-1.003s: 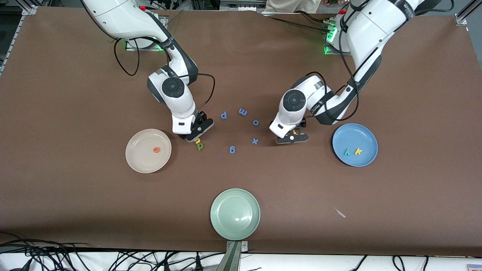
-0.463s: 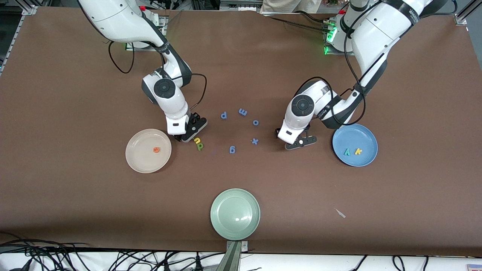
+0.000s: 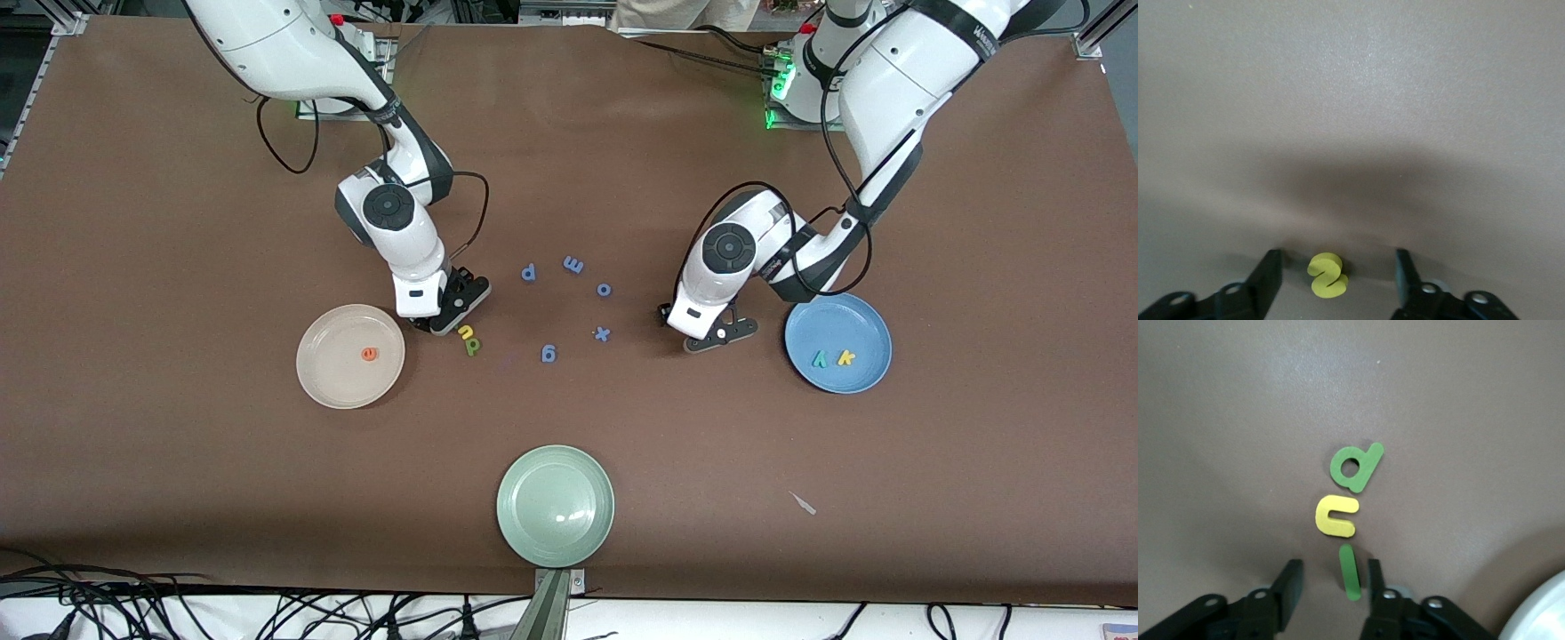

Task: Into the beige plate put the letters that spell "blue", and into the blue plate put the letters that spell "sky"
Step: 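Carry the 2 to the blue plate while the right carries l to white plate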

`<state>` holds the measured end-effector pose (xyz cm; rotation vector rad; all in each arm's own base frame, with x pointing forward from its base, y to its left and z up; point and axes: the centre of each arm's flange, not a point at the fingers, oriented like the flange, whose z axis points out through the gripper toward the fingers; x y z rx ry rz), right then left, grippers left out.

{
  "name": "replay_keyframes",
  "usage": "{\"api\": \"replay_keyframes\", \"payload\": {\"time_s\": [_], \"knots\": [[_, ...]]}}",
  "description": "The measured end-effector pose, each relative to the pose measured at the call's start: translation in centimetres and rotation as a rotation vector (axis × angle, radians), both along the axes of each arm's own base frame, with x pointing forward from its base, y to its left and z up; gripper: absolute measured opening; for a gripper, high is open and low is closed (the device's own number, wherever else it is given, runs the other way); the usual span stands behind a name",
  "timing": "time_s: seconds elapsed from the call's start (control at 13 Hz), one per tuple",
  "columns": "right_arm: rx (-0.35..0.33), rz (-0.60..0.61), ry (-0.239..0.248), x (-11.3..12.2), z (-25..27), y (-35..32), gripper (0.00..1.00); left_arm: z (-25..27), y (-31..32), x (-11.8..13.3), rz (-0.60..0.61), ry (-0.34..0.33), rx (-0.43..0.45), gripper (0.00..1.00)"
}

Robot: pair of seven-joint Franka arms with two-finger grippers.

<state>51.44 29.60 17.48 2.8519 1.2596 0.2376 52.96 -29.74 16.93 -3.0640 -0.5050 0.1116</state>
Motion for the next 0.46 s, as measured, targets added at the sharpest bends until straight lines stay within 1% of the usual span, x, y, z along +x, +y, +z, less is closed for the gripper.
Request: {"api": "replay_keyframes", "payload": {"time_s": [0.08,0.15,0.23,0.31,0.46], "knots": [[0.004,-0.01,0.003,0.04,-0.01,-0.07,0.41,0.21,-0.13,0.0,0.0,-0.004,-0.002,0.56],[0.01,-0.019,0.004,0.08,0.03,-0.08,0.35,0.33,-0.19,0.0,0.001,-0.006,-0.003,0.44],[0.014,-0.024,0.003,0.12,0.1,-0.08,0.25,0.39,-0.19,0.01,0.003,-0.007,-0.002,0.31],[0.015,-0.025,0.003,0.13,0.1,-0.09,0.25,0.44,-0.19,0.02,0.004,-0.008,-0.002,0.22],[0.017,-0.027,0.003,0.13,0.15,-0.05,0.17,0.69,-0.05,0.16,0.006,-0.013,-0.001,0.21]]}}
